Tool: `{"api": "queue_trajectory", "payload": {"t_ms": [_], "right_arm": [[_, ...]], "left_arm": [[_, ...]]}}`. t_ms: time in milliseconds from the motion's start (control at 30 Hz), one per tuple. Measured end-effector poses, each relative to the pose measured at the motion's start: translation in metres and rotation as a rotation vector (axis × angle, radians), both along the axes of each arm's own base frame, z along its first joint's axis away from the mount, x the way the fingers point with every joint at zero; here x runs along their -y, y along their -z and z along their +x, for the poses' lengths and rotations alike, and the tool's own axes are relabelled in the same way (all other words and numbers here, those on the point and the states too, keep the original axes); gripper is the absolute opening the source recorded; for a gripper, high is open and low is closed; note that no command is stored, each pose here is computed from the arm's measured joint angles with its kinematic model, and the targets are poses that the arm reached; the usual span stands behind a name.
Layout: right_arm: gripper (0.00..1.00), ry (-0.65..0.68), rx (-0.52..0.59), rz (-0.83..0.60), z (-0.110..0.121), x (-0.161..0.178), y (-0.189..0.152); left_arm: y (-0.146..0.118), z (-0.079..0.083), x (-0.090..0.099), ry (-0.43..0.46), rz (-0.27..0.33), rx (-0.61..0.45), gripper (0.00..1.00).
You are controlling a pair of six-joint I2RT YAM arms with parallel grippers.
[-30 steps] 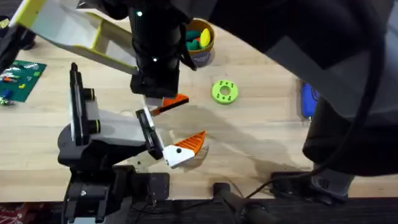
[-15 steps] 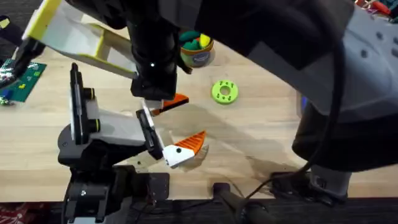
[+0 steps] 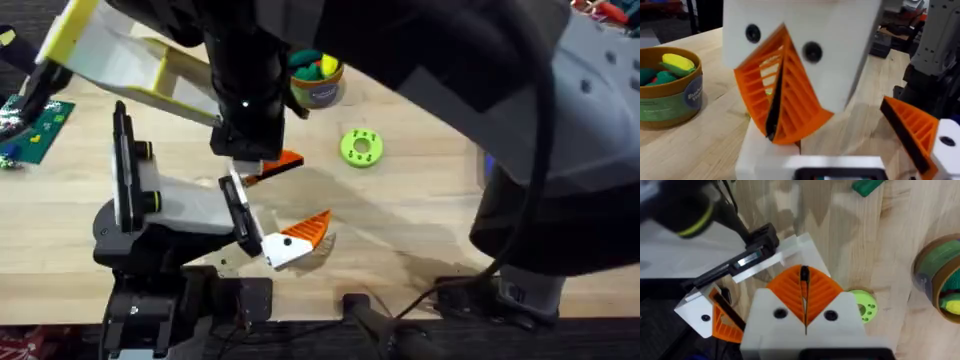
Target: Pick up the gripper from the table and insert it into the empty holder that is missing its gripper. Then pick up a screw, insert it into the mounting hole, and use the screwdriver to tighten it. Finally, clean up the table by picking up the vegetable and placing it into the bucket.
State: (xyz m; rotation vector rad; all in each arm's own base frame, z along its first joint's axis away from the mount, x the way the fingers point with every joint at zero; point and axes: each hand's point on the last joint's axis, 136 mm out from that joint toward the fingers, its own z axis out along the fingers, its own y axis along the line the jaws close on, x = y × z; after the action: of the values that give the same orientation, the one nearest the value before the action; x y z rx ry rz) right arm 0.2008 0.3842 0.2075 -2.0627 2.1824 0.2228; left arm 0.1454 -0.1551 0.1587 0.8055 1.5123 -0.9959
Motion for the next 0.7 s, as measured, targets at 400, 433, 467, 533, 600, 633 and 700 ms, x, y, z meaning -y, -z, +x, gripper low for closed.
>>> {"api": "queue_trajectory", "payload": {"t_ms": [400,433,467,533,600,633,700], "right_arm": [[0.006,0.000,-0.001,0.000,0.0001,0.0000,0.0001],[0.006,0.000,-0.001,0.000,0.0000,0.0000,0.0000],[0.006,0.000,-0.001,0.000,0.0000,0.0000,0.0001],[0.006,0.000,-0.001,0.000,0.0000,0.0000,0.0000],[0.006,0.000,-0.001,0.000,0.0000,0.0000,0.0001],[0.006,0.000,-0.001,0.000,0.0000,0.0000,0.0001],[0.030,0.001,0.000,0.000,0.0002,0.0000,0.0000]], "left_arm": [[-0.0001,0.0000,0.0000,0.000,0.000,0.001,0.983],[-0.0001,0.0000,0.0000,0.000,0.000,0.000,0.983],[0.0000,0.0000,0.0000,0.000,0.000,0.000,0.983],[0.0000,0.0000,0.0000,0.000,0.000,0.000,0.983],[0.0000,0.0000,0.0000,0.000,0.000,0.000,0.983],[0.0000,0.0000,0.0000,0.000,0.000,0.000,0.983],[0.0000,0.0000,0.0000,0.000,0.000,0.000,0.983]]}}
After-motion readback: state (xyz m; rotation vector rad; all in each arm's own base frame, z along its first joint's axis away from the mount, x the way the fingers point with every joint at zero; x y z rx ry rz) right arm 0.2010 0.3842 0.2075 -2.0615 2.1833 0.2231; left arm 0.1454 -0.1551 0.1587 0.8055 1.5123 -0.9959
